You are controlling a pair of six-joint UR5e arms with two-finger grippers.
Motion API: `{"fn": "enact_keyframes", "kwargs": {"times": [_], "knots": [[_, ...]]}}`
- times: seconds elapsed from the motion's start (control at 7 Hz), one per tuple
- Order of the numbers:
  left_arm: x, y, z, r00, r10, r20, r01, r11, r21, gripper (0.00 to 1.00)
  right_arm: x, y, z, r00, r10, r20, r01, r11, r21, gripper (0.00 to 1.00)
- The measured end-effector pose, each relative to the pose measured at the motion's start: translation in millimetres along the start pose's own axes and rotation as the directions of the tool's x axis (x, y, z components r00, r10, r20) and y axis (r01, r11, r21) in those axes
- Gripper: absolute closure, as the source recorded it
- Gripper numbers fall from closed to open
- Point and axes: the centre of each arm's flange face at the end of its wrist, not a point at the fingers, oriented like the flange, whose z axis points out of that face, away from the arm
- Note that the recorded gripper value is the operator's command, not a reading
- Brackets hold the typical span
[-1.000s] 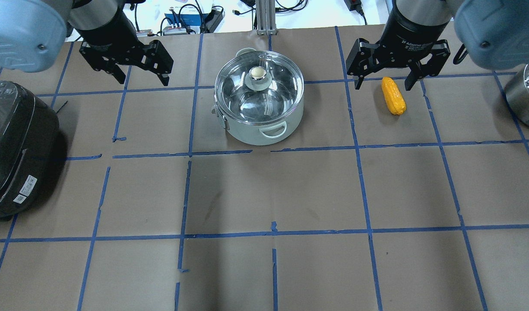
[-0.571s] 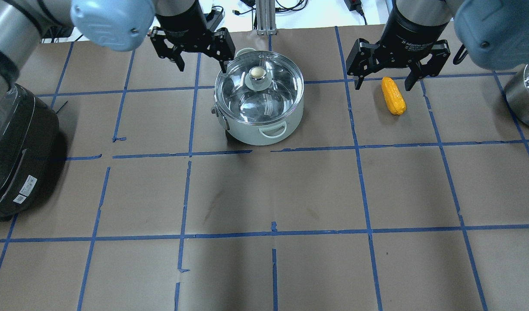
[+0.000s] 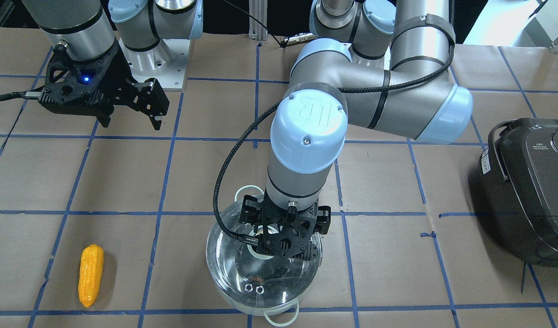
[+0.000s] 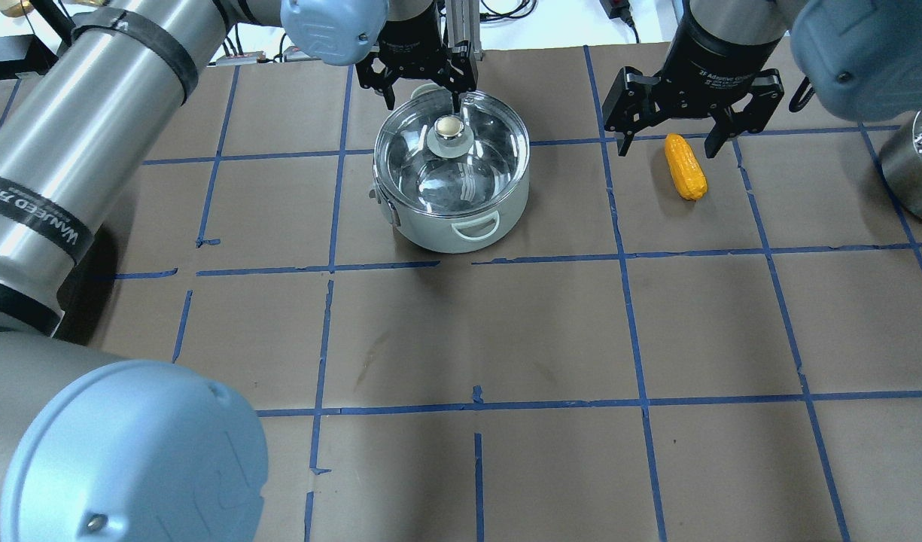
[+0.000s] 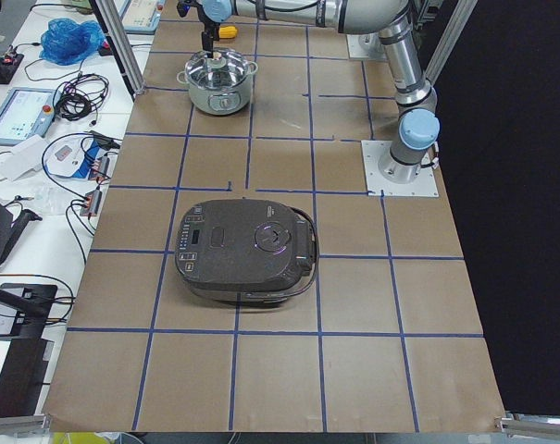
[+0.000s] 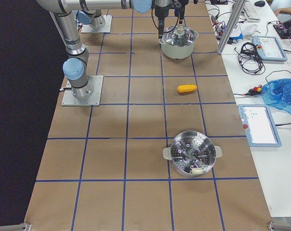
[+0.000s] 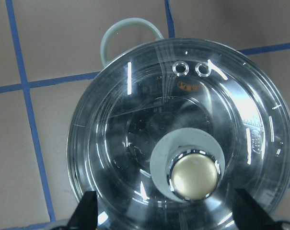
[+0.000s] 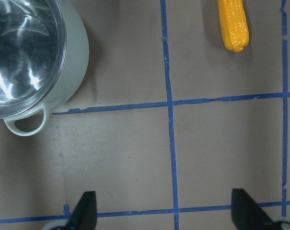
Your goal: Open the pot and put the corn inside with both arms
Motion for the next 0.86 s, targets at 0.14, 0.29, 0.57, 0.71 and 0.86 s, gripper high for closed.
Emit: {"fn": "enact_keyframes", "kwargs": {"times": [0.14, 0.29, 0.57, 0.71, 0.86], "knots": [[2.6, -7.7, 16.1, 1.000, -0.006, -0.007, 0.006, 1.000, 0.003, 0.00, -0.1, 0.0, 0.0, 1.000, 0.000, 0.000, 0.000, 1.000, 0.000, 0.00], [5.9, -11.3, 25.3, 1.000, -0.020, -0.024, 0.020, 1.000, 0.002, 0.00, -0.2, 0.2, 0.2, 1.000, 0.000, 0.000, 0.000, 1.000, 0.000, 0.00], [15.4, -9.6, 28.7, 0.998, -0.037, -0.051, 0.037, 0.999, -0.007, 0.00, 0.2, 0.3, 0.4, 1.000, 0.000, -0.001, 0.000, 1.000, -0.001, 0.00], [21.8, -7.1, 31.2, 0.998, -0.033, -0.053, 0.033, 0.999, -0.015, 0.00, -0.1, 0.9, 0.2, 1.000, -0.001, -0.001, 0.001, 1.000, -0.001, 0.00], [27.0, -4.5, 34.3, 0.998, -0.032, -0.052, 0.031, 0.999, -0.024, 0.00, -0.5, 1.4, -0.1, 1.000, -0.001, -0.001, 0.001, 1.000, -0.001, 0.00]]}}
